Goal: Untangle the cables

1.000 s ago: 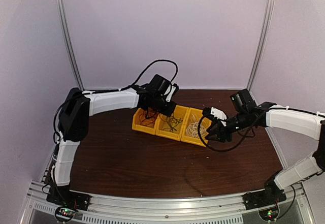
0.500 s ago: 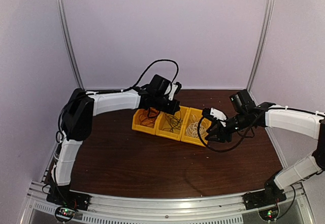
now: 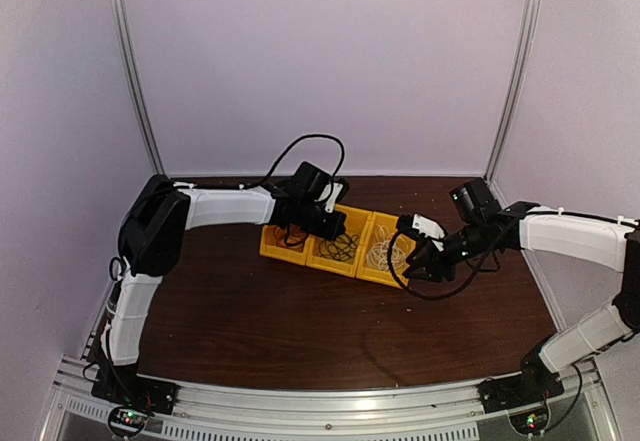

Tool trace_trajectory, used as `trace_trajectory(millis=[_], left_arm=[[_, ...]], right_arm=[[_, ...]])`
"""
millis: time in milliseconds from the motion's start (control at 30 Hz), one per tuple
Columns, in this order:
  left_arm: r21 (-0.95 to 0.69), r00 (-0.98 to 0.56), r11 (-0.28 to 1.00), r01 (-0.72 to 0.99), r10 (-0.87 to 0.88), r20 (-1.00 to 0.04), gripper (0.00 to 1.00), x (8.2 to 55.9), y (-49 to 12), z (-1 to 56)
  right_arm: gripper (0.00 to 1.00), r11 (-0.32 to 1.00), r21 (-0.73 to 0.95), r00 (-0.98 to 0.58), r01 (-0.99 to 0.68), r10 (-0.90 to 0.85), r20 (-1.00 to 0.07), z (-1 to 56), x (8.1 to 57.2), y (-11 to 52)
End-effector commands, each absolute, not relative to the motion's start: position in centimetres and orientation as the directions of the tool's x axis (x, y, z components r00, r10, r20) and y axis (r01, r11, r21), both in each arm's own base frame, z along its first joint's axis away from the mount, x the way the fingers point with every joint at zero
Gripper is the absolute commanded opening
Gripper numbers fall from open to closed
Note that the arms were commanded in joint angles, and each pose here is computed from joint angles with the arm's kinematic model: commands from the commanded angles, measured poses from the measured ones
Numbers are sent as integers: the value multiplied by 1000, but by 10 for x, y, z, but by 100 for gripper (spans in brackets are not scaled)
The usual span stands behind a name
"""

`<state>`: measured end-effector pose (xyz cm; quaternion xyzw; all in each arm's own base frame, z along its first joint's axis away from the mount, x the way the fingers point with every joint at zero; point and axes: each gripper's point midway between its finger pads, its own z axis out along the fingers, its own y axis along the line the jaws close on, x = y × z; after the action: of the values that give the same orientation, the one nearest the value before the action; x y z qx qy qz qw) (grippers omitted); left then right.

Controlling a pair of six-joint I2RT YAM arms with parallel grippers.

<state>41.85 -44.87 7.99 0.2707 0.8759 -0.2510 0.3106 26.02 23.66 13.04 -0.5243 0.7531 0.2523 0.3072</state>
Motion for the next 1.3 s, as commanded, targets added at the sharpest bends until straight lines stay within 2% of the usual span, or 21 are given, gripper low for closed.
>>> trace_trajectory(millis=[0, 133, 233, 400, 600, 733, 833, 867, 900, 967, 1100, 1167, 1267], left_arm=[[-270, -643, 725, 633, 300, -705, 0, 424, -451, 88], [-234, -618, 737, 634, 300, -727, 29, 428, -447, 110], [-206, -588, 749, 630, 286, -757, 43, 430, -440, 135], [-178, -531, 742, 647, 270, -803, 53, 425, -432, 181], [-148, -448, 722, 676, 244, -860, 57, 410, -417, 244], [-6, -395, 777, 630, 313, -864, 68, 403, -377, 270], [157, -369, 854, 496, 370, -853, 82, 404, -322, 290], [191, -364, 869, 457, 378, -851, 86, 404, -305, 297], [212, -367, 881, 423, 380, -849, 90, 404, -288, 302], [214, -378, 908, 360, 352, -856, 97, 403, -255, 312], [157, -432, 981, 114, 192, -881, 98, 404, -170, 317], [109, -456, 993, 38, 115, -883, 98, 407, -134, 316], [90, -410, 996, -6, 79, -909, 98, 399, -115, 329]], right_arm=[[42, 321, 45, -253, -946, -644, -722, 128, 261, 235], [42, 323, 46, -254, -945, -641, -724, 129, 261, 235], [42, 326, 46, -256, -944, -638, -726, 130, 262, 235], [41, 338, 38, -257, -940, -632, -732, 134, 264, 236], [42, 408, -10, -249, -913, -576, -779, 171, 285, 232], [45, 519, -91, -251, -850, -550, -797, 207, 315, 216], [64, 657, -145, -258, -740, -476, -841, 251, 347, 194], [75, 720, -150, -254, -677, -420, -871, 271, 359, 184], [98, 780, -157, -249, -606, -374, -893, 286, 371, 173], [100, 852, -156, -243, -500, -311, -919, 308, 389, 158], [100, 949, -108, -233, -298, -182, -955, 341, 411, 131], [100, 966, -99, -208, -240, -151, -966, 355, 412, 122], [100, 970, -106, -161, -220, -143, -977, 377, 403, 116]])
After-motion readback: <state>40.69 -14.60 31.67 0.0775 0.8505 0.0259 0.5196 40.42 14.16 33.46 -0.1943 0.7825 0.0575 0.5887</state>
